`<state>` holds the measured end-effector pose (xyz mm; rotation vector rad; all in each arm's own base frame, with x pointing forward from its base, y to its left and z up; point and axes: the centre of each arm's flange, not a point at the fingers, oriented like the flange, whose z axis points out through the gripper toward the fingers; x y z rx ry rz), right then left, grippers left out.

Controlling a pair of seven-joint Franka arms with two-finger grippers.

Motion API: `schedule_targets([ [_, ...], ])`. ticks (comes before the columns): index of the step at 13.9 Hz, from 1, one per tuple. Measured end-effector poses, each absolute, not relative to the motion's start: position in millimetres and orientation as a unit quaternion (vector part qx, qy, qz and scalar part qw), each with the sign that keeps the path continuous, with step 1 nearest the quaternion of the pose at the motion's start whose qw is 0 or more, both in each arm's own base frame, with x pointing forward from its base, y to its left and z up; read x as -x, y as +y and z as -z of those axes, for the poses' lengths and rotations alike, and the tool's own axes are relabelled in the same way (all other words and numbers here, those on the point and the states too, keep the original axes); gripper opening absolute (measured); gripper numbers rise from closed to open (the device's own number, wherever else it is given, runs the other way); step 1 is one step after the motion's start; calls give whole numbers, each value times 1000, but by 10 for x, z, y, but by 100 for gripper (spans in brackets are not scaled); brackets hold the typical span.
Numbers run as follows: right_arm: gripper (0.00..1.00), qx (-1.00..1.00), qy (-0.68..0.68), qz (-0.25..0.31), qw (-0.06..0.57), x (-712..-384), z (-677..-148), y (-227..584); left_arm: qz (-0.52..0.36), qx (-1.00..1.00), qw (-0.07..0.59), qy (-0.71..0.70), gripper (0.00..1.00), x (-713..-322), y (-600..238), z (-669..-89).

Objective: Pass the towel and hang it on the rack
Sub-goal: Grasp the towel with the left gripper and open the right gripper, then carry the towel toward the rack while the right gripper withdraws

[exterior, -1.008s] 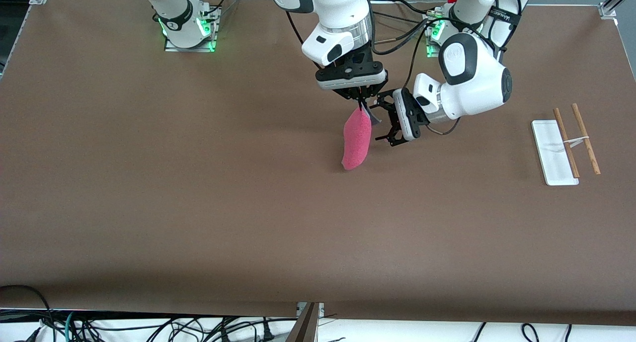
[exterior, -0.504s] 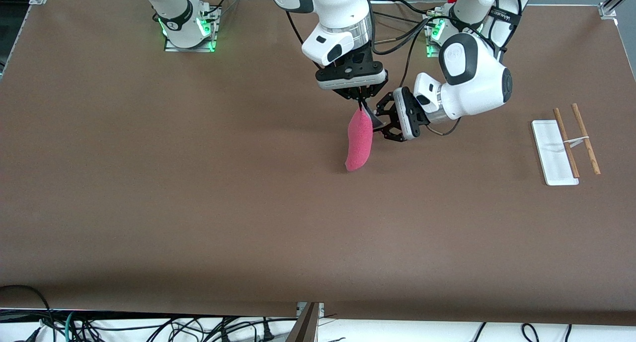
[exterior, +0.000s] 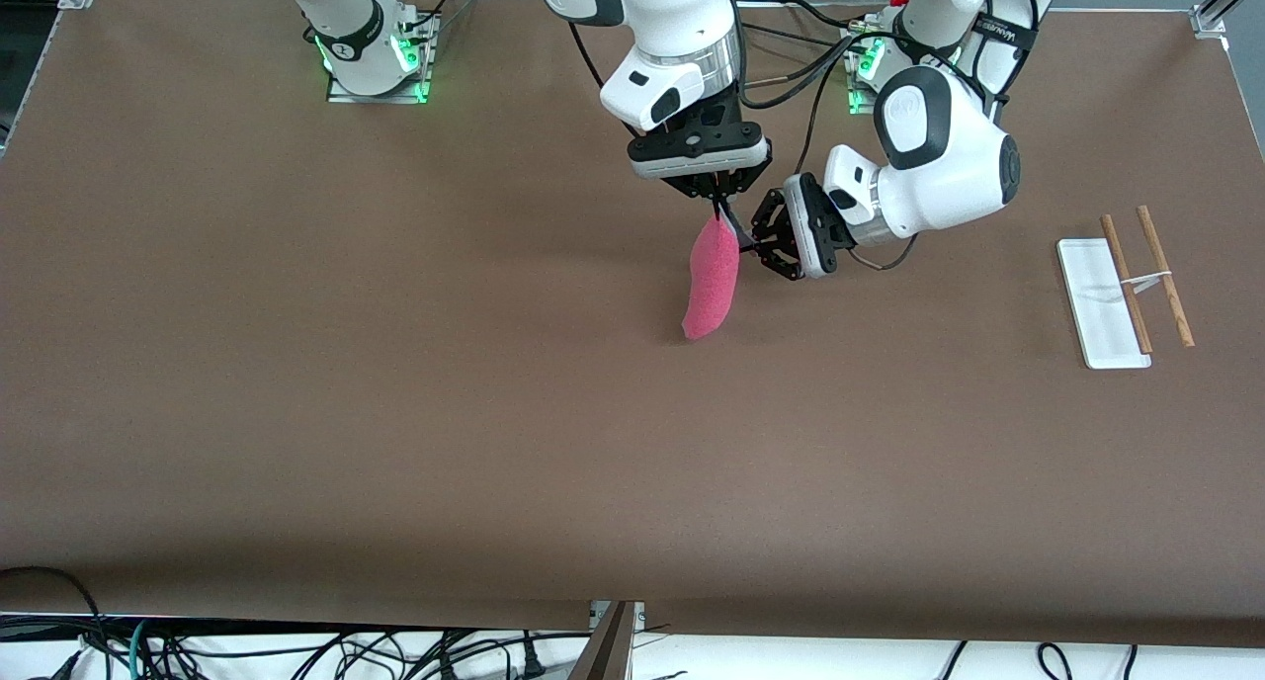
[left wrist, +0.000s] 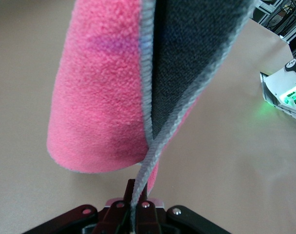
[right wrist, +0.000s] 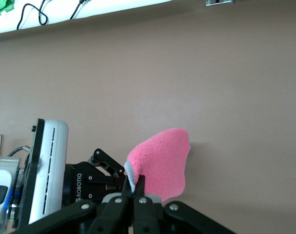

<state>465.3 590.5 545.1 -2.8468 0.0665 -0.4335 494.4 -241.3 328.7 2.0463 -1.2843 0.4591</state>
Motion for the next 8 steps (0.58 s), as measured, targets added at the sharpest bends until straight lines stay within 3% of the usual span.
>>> schedule_targets([
  [3, 5, 980, 23, 149, 130, -4653, -5451, 5905, -180, -786, 333, -490, 2, -4975, -2379, -3306],
  [4, 11, 980, 23, 149, 130, -4655, -5451, 5904, -182, -786, 332, -488, 2, -4994, -2359, -3319],
  [8, 51, 980, 24, 151, 129, -4681, -5451, 5884, -197, -793, 327, -475, 2, -5129, -2167, -3397],
])
